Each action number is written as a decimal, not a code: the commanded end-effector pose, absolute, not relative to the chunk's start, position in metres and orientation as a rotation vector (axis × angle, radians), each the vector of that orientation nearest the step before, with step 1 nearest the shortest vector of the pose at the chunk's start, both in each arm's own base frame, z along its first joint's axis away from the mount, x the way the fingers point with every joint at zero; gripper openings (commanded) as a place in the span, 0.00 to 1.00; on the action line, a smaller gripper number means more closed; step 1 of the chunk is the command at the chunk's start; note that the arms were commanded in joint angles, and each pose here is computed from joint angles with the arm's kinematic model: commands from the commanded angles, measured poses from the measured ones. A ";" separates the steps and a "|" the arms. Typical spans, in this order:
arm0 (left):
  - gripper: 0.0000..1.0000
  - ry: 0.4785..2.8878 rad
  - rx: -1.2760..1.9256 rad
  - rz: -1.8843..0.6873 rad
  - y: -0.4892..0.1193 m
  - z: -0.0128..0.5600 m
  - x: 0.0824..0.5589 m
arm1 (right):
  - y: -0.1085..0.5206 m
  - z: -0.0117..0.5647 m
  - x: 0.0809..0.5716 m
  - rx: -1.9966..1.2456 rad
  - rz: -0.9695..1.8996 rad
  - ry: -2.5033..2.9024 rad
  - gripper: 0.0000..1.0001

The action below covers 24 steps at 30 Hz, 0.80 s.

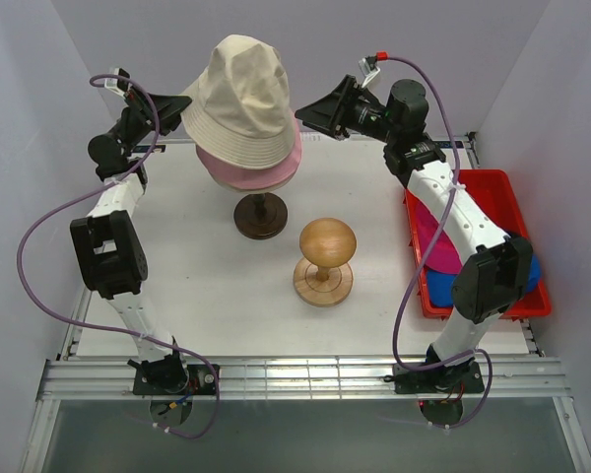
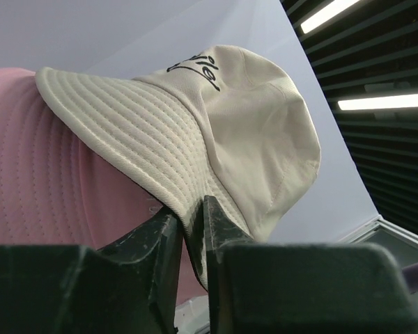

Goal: Stack the hats

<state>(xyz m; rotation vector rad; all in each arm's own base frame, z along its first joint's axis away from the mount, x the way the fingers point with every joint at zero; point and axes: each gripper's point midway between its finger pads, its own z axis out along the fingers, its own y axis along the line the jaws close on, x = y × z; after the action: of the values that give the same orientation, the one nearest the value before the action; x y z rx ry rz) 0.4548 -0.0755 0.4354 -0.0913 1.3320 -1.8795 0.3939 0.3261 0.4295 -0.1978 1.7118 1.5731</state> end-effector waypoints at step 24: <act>0.40 1.205 0.266 -1.744 -0.080 0.461 0.383 | 0.330 0.403 0.409 -0.103 1.678 1.723 0.69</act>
<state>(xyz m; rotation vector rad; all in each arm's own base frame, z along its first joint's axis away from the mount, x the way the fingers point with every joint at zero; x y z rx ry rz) 0.4565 -0.0640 0.4158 -0.1478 1.3854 -1.8727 0.4056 0.3320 0.3946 -0.0845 1.7817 1.6749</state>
